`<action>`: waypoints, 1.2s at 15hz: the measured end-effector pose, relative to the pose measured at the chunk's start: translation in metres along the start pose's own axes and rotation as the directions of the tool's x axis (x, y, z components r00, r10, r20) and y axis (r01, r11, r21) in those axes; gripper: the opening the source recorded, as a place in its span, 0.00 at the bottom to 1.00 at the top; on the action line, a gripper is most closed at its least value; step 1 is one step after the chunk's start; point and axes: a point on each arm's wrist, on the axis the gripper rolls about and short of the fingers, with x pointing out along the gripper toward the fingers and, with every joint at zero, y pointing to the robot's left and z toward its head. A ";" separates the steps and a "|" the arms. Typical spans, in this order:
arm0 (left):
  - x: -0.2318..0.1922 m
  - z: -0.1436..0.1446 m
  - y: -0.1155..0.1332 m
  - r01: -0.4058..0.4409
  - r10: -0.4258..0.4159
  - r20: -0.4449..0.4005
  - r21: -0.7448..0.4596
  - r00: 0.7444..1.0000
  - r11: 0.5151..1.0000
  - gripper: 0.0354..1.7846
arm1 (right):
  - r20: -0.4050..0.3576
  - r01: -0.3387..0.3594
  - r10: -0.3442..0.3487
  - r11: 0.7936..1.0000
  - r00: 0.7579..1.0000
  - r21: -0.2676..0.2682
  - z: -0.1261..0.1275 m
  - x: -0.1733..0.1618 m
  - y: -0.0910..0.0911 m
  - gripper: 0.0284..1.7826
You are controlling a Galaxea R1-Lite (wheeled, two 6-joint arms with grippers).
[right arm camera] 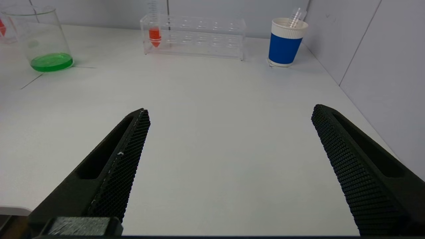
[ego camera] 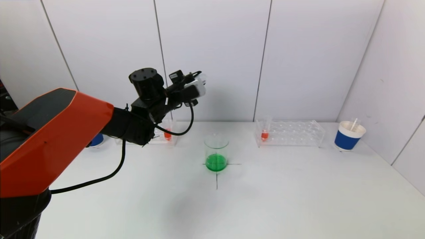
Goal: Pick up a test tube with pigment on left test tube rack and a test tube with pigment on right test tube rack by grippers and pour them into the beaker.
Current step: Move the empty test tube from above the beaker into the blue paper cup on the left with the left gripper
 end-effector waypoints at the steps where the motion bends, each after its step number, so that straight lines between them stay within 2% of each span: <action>1: -0.001 0.001 0.002 -0.008 0.007 -0.022 -0.025 1.000 1.000 0.24 | 0.000 0.001 -0.001 1.000 1.000 0.000 0.000 0.000 0.000 0.99; 5: -0.006 0.007 0.013 -0.037 0.004 -0.159 -0.209 0.987 0.977 0.24 | 0.000 0.000 0.000 1.000 1.000 0.000 0.000 0.000 0.000 0.99; 9: -0.019 0.019 0.027 -0.070 -0.022 -0.255 -0.346 0.967 0.936 0.24 | 0.000 0.000 0.000 1.000 1.000 0.000 0.000 0.000 0.000 0.99; 13: -0.031 0.030 0.042 -0.126 -0.058 -0.350 -0.481 0.935 0.868 0.24 | 0.000 0.001 -0.001 1.000 1.000 0.000 0.000 0.000 0.000 0.99; 18: -0.048 0.047 0.069 -0.172 -0.138 -0.414 -0.627 0.900 0.760 0.24 | 0.000 0.000 0.000 1.000 1.000 0.000 0.000 0.000 0.000 0.99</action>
